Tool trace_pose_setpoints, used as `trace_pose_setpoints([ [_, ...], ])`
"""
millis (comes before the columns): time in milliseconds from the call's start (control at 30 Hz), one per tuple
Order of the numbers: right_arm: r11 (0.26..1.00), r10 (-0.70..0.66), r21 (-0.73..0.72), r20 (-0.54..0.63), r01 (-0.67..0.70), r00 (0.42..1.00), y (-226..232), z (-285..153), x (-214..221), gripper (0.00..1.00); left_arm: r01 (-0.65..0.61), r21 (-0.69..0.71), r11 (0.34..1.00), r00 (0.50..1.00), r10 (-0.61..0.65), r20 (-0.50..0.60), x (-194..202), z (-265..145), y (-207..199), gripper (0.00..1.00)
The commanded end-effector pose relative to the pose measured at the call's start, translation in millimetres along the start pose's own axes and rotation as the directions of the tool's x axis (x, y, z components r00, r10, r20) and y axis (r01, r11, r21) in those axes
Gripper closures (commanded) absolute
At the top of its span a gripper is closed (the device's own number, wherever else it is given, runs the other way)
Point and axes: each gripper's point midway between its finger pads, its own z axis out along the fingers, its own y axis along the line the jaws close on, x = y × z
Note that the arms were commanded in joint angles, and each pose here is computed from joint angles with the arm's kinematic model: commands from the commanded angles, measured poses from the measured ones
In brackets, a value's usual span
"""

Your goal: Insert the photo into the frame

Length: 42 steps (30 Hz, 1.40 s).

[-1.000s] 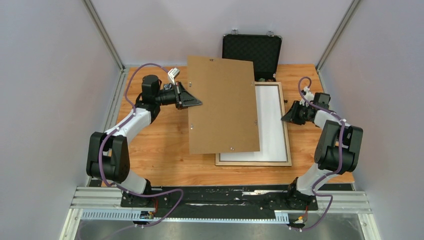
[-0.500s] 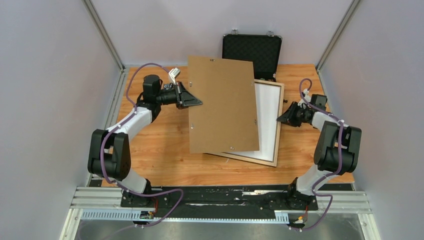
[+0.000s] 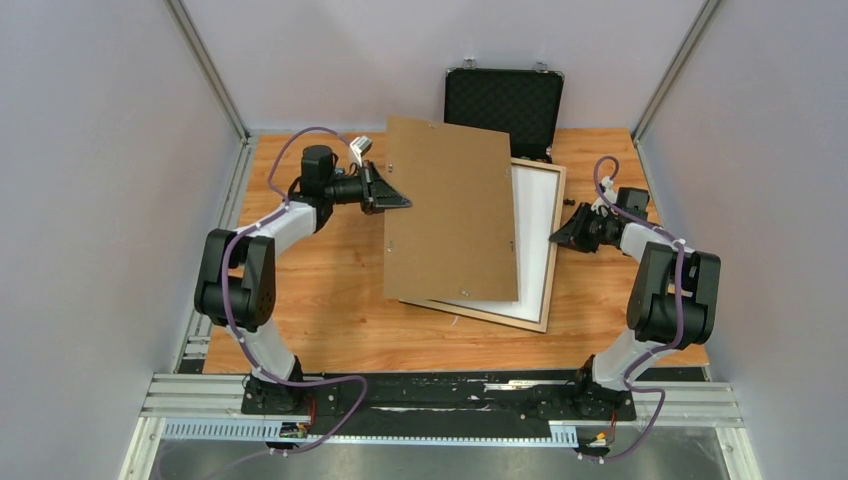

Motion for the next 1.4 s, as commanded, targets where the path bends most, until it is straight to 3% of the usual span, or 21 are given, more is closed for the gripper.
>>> trace_pose_setpoints([
  [0,0.994,-0.059,-0.086,0.026,0.061,0.998,21,0,-15,0.97,-0.145,0.118,0.982,0.988,0.151,-0.044,-7,12,-33,1.00],
  [367,0.993,-0.095,-0.071,0.042,0.098,0.995,22,-5,-19,0.86,-0.136,0.192,0.972,0.972,0.169,-0.165,2,52,-17,1.00],
  [800,0.989,-0.138,-0.045,0.079,0.142,0.987,26,-17,-26,0.58,-0.096,0.223,0.970,0.969,0.142,-0.204,3,70,3,1.00],
  [1367,0.989,-0.150,0.034,0.188,0.147,0.971,11,-57,-48,0.52,-0.040,0.273,0.961,0.968,0.105,-0.228,6,93,7,1.00],
])
